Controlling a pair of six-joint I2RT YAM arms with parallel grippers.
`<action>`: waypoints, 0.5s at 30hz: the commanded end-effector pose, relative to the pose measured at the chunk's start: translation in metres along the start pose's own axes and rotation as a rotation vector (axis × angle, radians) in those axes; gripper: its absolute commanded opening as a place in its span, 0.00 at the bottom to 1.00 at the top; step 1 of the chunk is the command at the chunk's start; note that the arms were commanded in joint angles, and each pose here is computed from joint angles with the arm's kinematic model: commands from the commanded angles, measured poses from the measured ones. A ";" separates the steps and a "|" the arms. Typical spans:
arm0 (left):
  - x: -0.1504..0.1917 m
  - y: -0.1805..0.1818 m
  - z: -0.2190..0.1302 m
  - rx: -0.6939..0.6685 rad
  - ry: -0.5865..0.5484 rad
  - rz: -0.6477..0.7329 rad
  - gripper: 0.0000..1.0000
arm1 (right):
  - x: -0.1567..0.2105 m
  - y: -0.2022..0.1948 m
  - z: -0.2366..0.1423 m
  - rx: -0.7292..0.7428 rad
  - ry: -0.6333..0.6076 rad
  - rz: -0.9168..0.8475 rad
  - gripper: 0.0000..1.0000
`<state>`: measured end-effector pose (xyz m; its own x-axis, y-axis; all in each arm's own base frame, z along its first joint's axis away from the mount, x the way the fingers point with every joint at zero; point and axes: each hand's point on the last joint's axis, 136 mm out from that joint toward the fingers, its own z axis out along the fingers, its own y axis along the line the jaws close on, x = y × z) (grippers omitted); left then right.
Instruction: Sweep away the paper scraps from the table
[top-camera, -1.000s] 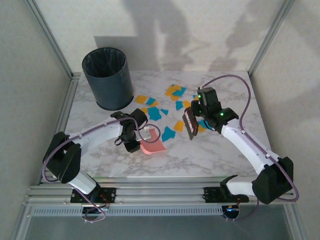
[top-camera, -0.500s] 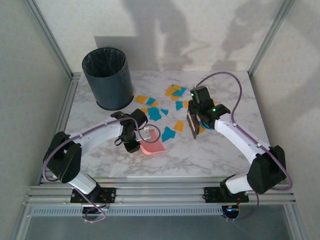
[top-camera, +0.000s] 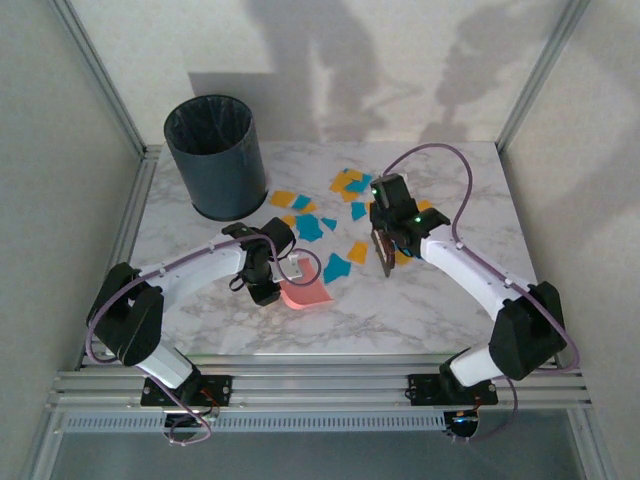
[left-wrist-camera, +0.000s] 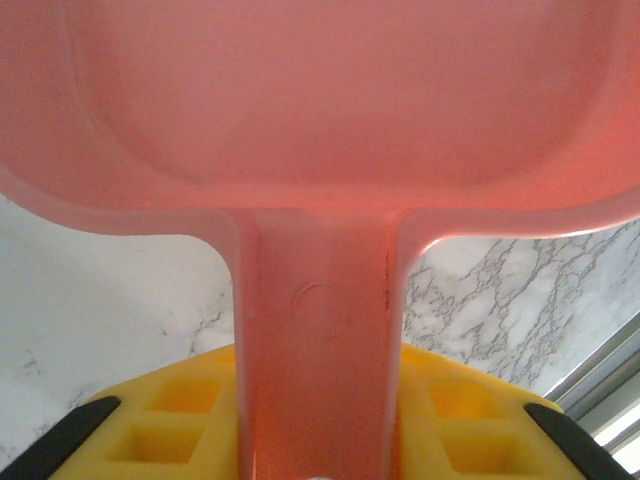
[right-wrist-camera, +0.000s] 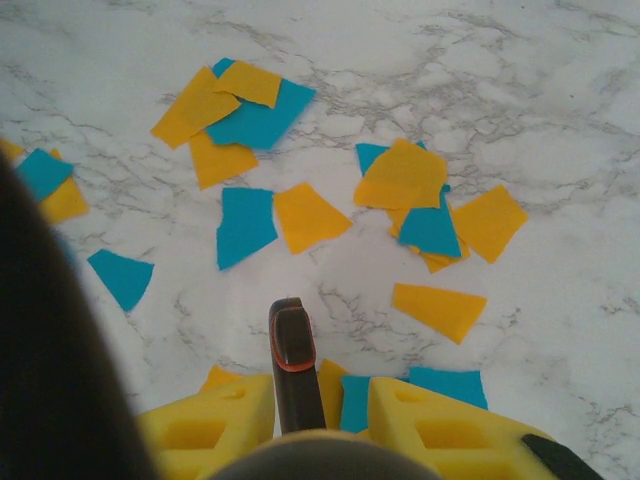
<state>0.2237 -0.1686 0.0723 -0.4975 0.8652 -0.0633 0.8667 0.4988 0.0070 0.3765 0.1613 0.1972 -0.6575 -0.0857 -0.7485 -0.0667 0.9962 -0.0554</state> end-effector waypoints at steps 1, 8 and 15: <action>0.000 -0.005 0.001 0.016 0.008 0.018 0.00 | -0.012 0.007 -0.001 0.010 -0.034 0.004 0.09; -0.003 -0.004 0.000 0.013 0.000 0.020 0.00 | 0.004 0.028 0.003 -0.033 -0.005 -0.024 0.09; -0.006 -0.001 0.004 0.012 0.019 -0.004 0.00 | 0.016 0.056 -0.002 -0.087 0.007 -0.055 0.08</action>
<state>0.2238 -0.1686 0.0666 -0.5009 0.8643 -0.0460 0.8652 0.5015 -0.0003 0.3674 0.2035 0.1936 -0.6335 -0.1350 -0.7619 -0.1485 0.9876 -0.0516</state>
